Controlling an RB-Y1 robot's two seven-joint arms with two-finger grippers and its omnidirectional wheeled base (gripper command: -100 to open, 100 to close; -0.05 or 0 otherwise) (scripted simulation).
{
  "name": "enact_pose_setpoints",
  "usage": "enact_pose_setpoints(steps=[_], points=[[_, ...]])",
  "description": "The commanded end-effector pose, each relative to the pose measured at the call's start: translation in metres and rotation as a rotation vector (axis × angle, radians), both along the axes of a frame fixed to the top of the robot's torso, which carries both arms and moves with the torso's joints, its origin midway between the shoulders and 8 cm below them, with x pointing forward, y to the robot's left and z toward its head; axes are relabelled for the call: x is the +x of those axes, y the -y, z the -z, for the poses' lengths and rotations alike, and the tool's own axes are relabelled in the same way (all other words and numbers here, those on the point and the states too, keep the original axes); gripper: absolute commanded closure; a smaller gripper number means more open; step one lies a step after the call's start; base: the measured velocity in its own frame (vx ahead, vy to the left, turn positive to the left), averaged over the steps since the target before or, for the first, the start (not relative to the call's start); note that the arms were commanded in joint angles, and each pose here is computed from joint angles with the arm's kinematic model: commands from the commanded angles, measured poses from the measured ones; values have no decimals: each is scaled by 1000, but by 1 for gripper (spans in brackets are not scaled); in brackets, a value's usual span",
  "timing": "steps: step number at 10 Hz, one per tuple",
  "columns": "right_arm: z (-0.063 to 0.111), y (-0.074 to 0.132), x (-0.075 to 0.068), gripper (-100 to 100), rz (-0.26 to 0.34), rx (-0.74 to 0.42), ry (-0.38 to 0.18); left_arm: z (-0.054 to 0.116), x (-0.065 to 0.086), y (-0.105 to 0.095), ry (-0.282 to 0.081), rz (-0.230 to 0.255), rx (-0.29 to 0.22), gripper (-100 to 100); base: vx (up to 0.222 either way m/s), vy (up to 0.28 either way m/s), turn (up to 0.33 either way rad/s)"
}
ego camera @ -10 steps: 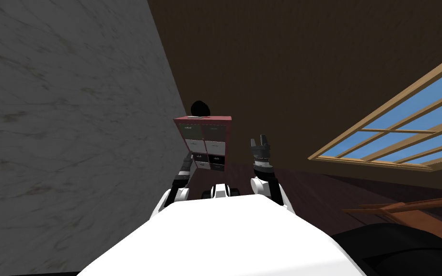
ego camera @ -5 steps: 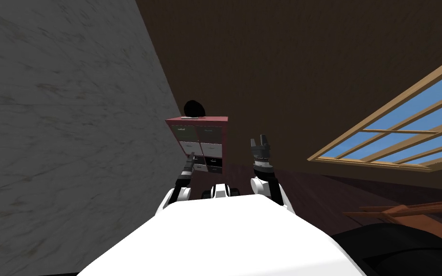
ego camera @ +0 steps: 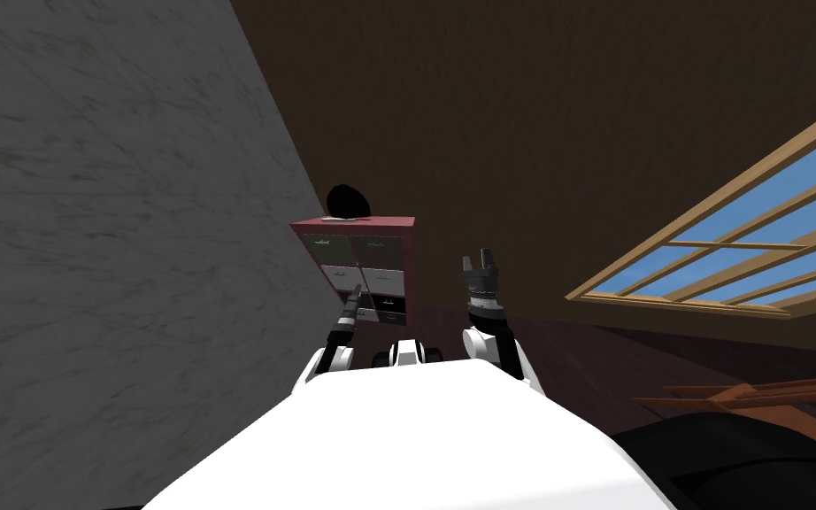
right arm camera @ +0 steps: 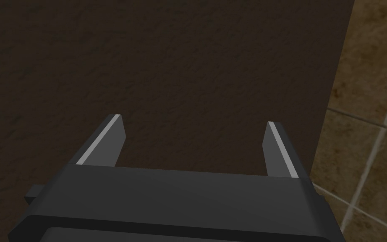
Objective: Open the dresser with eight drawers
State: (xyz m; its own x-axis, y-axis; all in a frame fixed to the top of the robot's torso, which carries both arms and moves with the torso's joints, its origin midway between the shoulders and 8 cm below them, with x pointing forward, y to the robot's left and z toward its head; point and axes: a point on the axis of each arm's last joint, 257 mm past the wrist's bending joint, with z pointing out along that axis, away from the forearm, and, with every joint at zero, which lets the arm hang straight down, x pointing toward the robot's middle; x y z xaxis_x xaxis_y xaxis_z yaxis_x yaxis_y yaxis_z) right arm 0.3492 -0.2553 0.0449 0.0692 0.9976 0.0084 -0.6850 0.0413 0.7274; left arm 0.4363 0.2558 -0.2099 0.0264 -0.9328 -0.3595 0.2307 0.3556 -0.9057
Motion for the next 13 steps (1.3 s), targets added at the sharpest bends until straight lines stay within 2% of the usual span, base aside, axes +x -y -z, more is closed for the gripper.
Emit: enact_pose_setpoints(steps=[1, 6, 8, 9, 10, 12, 13], points=[[0, 0, 0, 0, 0, 0, 0, 20, 4, 2, -35, -1, -1, -100, 79, -99, -25], [0, 0, 0, 0, 0, 0, 0, 52, 11, 14, -92, -7, -38, -100, 91, -87, -26], [0, 0, 0, 0, 0, 0, 0, 63, 14, 28, -112, -14, -83, -100, 91, -78, -23], [0, 0, 0, 0, 0, 0, 0, 65, 15, 32, -115, -16, -97, -100, 76, -58, -14], [0, 0, 0, 0, 0, 0, 0, 63, 13, 28, -111, -14, -86, -100, 25, -25, -1], [0, 0, 0, 0, 0, 0, 0, 54, 19, 27, -112, -17, -85, -100, 80, -8, -16], [0, 0, 0, 0, 0, 0, 0, 57, 17, 27, -110, -16, -85, -100, 46, 2, -2]])
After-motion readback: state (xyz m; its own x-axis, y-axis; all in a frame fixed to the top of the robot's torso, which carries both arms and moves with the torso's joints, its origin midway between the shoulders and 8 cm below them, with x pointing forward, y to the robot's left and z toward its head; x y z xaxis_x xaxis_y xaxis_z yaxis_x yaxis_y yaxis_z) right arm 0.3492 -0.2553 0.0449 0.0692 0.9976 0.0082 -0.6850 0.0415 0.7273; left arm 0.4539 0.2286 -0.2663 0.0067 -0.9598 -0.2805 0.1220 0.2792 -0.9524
